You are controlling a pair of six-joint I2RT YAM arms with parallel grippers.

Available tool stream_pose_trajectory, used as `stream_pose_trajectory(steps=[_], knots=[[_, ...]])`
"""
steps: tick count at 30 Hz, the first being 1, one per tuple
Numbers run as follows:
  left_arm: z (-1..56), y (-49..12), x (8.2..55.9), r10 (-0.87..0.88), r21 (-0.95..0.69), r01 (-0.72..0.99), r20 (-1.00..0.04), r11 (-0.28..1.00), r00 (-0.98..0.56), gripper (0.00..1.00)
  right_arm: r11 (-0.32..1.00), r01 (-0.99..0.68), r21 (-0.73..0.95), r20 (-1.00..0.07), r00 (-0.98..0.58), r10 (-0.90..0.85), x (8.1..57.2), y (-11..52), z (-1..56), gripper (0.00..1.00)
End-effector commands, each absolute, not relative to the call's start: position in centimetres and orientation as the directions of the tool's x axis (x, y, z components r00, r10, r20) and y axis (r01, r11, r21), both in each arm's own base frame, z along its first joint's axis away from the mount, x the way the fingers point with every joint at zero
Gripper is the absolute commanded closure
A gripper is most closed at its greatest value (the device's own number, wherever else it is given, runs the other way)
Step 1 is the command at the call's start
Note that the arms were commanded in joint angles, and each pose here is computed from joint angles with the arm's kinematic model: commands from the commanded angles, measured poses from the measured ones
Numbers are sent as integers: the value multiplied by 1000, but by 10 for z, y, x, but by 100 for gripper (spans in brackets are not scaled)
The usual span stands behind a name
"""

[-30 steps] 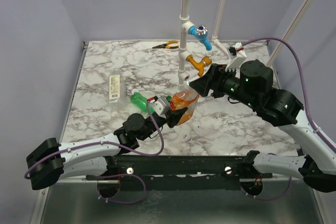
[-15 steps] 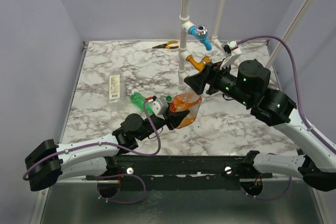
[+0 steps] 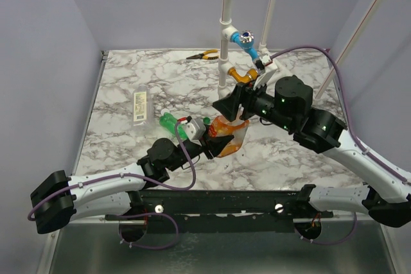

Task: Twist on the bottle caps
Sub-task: Screw the bottle cap onto the plastic bottle.

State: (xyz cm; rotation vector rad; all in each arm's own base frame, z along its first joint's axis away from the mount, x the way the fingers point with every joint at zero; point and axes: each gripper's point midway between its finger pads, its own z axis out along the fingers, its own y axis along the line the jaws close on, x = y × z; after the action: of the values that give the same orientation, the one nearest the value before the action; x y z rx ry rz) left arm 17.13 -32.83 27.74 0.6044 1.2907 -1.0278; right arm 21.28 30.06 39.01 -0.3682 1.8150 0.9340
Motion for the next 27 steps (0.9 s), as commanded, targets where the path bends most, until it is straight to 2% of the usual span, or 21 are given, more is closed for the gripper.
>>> stream_pose_trajectory(steps=[1, 27], knots=[[295, -331, 167, -315, -174, 888, -948, 425, -36, 100, 645, -644, 412, -898, -406, 168, 212, 307, 398, 30], [286, -327, 166, -311, -198, 882, -948, 427, -62, 100, 688, -620, 378, -919, -343, 196, 215, 292, 415, 31]])
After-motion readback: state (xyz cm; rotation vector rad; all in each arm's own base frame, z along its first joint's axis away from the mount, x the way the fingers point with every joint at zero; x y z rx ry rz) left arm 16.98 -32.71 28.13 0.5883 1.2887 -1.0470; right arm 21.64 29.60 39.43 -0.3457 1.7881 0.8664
